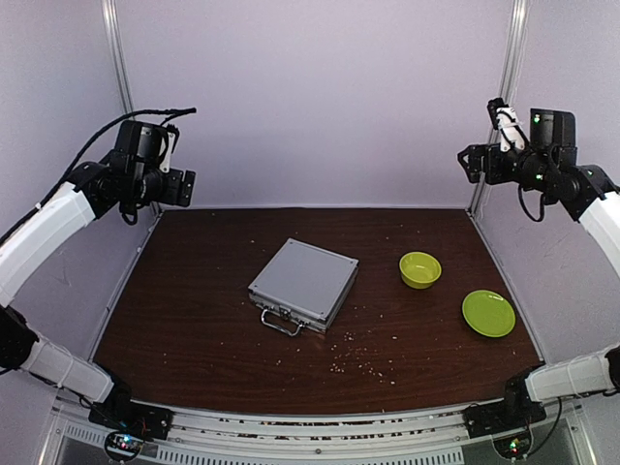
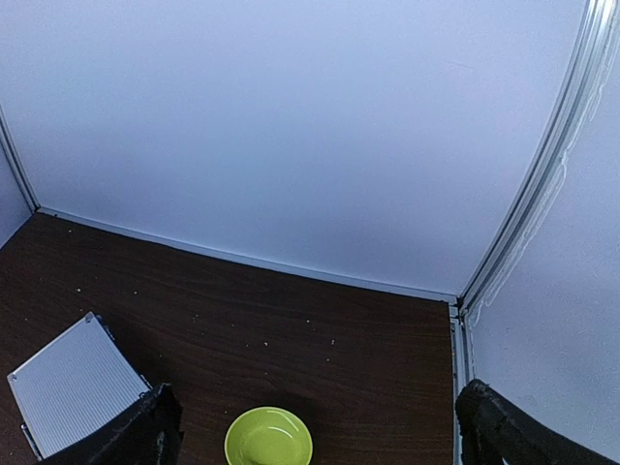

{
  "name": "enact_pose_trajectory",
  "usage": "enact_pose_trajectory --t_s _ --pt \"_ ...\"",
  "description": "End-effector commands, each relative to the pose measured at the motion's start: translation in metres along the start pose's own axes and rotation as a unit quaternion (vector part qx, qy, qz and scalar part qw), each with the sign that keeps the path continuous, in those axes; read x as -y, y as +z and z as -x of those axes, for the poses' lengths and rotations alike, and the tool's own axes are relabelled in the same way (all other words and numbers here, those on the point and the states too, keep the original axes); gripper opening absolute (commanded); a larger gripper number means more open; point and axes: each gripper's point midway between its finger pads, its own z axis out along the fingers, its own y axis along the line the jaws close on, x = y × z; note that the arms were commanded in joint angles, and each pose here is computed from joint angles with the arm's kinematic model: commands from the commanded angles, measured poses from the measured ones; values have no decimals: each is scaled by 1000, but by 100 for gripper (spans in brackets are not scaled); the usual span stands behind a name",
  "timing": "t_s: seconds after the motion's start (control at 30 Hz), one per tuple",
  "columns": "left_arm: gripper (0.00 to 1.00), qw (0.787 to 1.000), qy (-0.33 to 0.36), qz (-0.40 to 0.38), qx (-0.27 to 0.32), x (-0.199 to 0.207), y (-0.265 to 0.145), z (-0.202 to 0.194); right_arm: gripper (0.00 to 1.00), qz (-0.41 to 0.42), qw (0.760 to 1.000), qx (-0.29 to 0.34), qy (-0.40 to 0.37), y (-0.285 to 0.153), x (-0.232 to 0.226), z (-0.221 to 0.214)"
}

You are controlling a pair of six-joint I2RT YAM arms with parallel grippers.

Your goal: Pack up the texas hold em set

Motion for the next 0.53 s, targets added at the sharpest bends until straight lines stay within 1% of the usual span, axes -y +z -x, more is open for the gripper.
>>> enact_pose_trajectory --t_s 0.0,0.5 --pt "98 999 -22 14 33 -8 -3 10 99 3 1000 6 10 3 3 2" --pt "98 1000 -13 8 15 2 10 -6 100 17 1000 -5 3 11 -1 -7"
